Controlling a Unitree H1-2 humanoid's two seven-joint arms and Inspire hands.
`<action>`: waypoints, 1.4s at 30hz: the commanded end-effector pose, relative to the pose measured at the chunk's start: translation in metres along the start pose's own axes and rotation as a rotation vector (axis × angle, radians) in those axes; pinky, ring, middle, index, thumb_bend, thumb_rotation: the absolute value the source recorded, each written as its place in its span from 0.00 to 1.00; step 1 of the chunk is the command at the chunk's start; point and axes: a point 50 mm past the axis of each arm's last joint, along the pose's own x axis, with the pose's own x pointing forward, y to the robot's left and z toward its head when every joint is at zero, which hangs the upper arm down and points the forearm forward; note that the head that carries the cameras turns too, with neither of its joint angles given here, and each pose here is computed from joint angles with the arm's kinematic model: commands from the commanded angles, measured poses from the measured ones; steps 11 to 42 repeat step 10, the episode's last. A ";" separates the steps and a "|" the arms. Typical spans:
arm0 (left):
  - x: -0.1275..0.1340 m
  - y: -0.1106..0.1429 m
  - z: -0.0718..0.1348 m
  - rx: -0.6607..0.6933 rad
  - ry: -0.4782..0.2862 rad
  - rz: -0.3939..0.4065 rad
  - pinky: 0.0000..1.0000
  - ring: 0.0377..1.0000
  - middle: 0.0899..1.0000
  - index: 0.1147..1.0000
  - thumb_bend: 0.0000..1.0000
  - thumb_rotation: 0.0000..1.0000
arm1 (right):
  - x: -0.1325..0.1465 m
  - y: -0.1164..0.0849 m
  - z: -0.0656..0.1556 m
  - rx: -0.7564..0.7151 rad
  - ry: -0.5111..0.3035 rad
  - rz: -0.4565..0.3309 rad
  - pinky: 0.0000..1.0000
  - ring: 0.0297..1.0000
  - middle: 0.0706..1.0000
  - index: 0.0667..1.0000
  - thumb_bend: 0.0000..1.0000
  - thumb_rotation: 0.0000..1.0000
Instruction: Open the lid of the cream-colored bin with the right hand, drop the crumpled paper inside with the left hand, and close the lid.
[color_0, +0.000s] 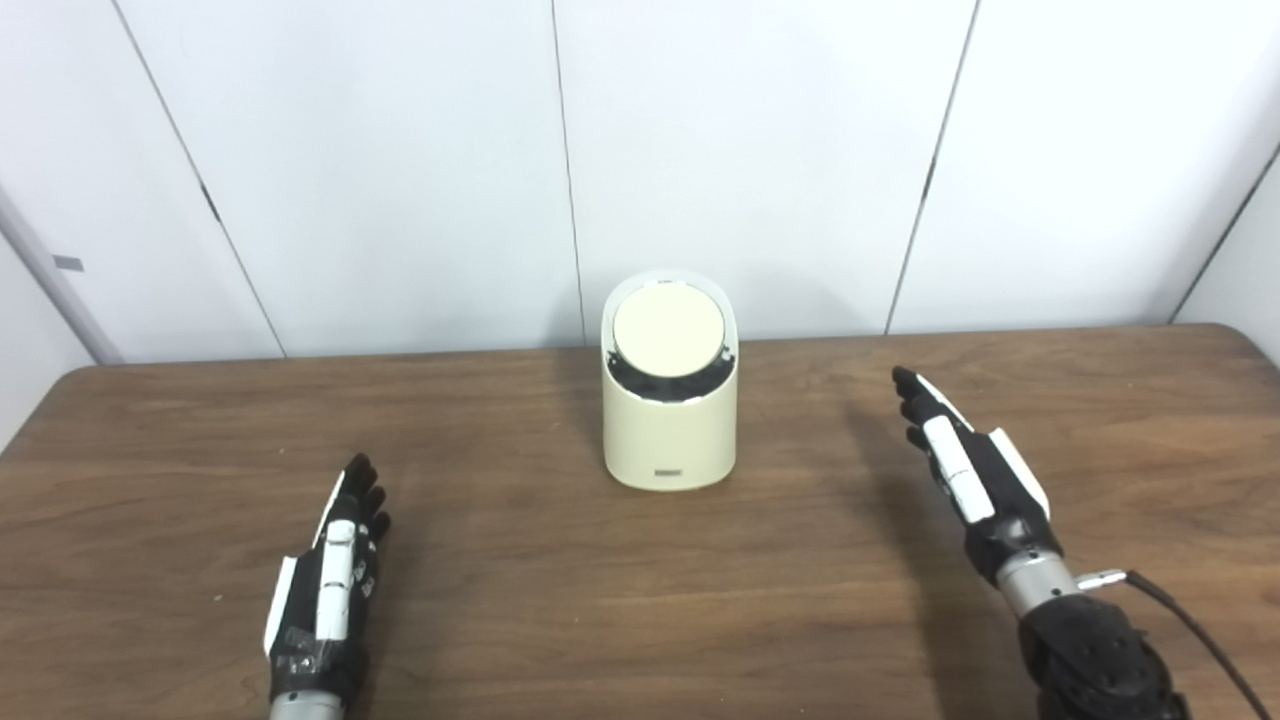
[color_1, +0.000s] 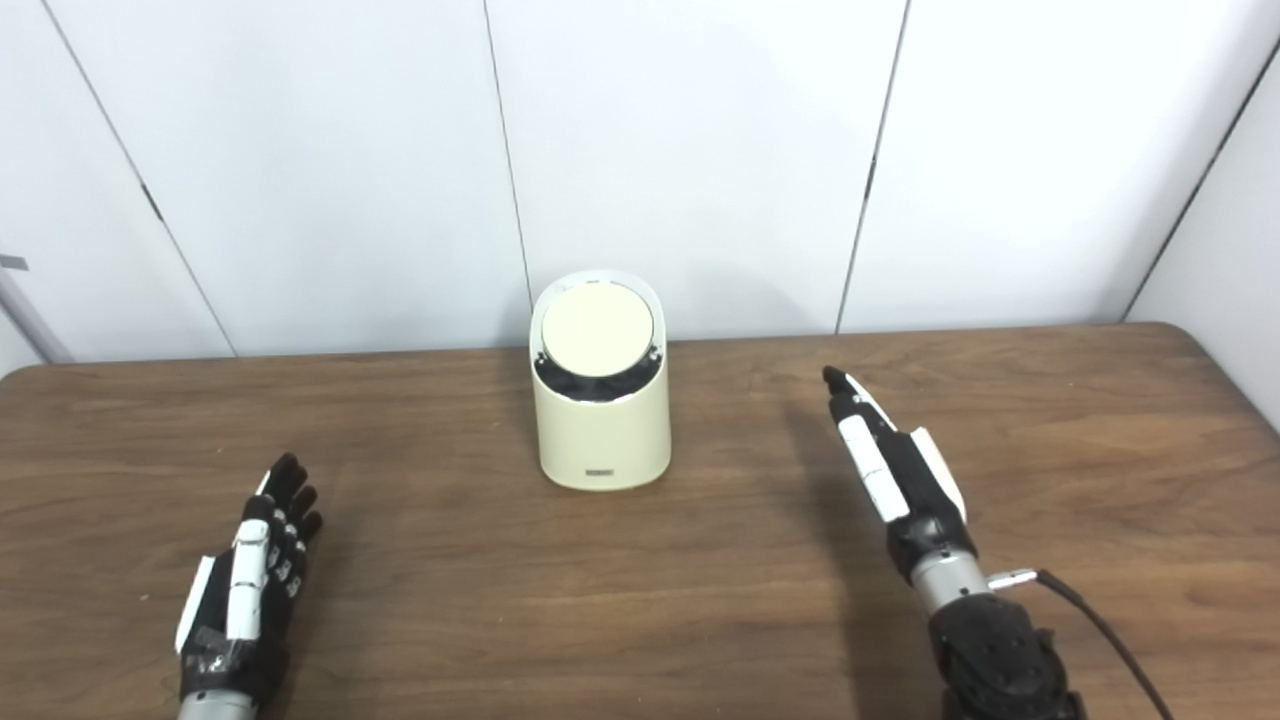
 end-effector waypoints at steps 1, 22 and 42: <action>-0.004 0.004 0.001 0.001 0.006 0.001 1.00 1.00 1.00 1.00 0.54 0.91 | 0.003 -0.007 0.016 0.030 -0.078 -0.030 1.00 0.97 0.97 0.93 0.53 1.00; -0.007 0.006 0.003 -0.005 -0.005 0.006 1.00 1.00 1.00 0.99 0.56 0.93 | -0.009 0.000 -0.001 0.153 -0.064 -0.026 1.00 0.99 0.98 0.95 0.54 1.00; -0.007 0.006 0.003 -0.005 -0.005 0.006 1.00 1.00 1.00 0.99 0.56 0.93 | -0.009 0.000 -0.001 0.153 -0.064 -0.026 1.00 0.99 0.98 0.95 0.54 1.00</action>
